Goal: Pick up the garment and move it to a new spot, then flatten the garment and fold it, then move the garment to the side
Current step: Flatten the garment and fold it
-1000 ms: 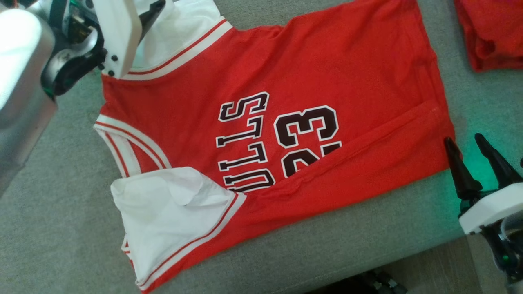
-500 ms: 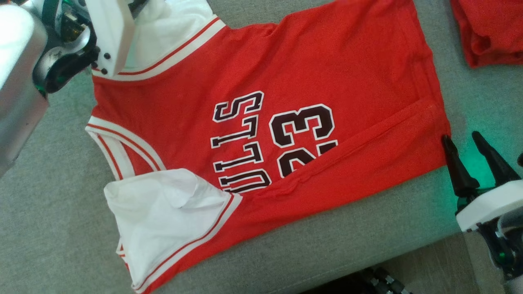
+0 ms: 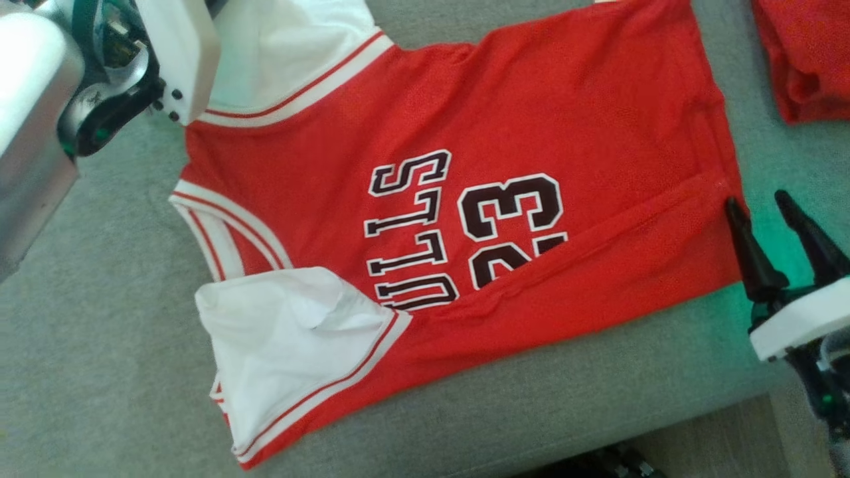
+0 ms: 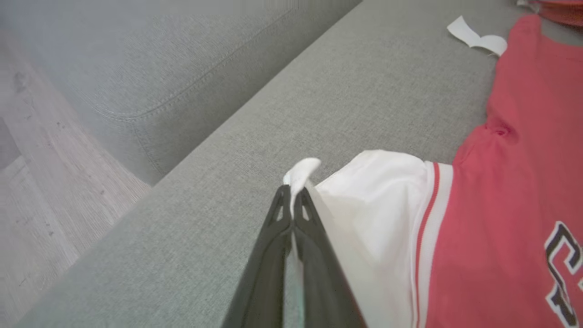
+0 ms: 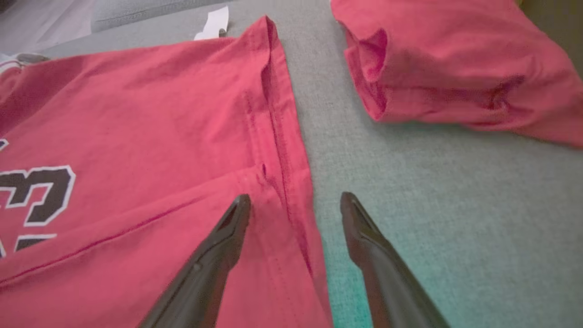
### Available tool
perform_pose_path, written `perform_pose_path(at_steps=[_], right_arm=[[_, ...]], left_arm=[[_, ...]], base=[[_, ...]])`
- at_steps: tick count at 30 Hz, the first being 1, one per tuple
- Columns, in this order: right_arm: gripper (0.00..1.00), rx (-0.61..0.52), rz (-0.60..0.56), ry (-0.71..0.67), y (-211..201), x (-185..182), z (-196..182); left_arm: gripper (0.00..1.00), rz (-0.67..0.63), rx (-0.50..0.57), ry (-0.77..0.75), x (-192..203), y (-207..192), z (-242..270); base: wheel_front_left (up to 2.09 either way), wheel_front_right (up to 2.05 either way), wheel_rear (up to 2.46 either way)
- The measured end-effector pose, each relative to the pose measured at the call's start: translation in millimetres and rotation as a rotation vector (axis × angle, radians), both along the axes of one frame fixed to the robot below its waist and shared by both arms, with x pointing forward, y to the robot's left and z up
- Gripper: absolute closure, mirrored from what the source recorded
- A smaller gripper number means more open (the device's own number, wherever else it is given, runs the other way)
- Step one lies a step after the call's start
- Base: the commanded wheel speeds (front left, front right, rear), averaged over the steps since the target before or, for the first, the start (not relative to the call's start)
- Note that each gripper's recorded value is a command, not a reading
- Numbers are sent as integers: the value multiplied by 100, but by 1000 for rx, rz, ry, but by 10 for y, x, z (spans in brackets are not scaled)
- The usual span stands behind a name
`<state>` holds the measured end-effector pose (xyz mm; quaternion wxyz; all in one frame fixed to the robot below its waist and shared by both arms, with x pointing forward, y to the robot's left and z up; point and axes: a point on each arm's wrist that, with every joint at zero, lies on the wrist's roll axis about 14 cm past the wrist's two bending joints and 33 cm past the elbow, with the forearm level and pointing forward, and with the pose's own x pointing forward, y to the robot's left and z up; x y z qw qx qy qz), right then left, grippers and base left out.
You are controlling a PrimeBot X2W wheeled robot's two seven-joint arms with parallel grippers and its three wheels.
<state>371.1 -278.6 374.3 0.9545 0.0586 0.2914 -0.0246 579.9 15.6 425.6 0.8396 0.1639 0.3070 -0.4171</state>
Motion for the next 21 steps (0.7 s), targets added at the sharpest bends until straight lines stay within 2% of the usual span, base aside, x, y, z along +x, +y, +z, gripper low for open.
perform_pose_path(at_steps=[4, 9, 16, 21], right_arm=[[0, -2, 51, -30, 73, 191, 108], [0, 3, 174, -83, 303, 701, 357], [0, 35, 253, -31, 521, 1110, 323], [0, 14, 258, 15, 511, 1401, 209]], left_arm=[[100, 19, -38, -33, 14, 61, 105], [100, 75, -85, -86, 37, 264, 257], [100, 131, -127, -112, 39, 415, 310], [100, 134, -126, -109, -2, 472, 219]], base=[[0, 0, 0], [0, 0, 0], [0, 0, 0], [0, 0, 0]])
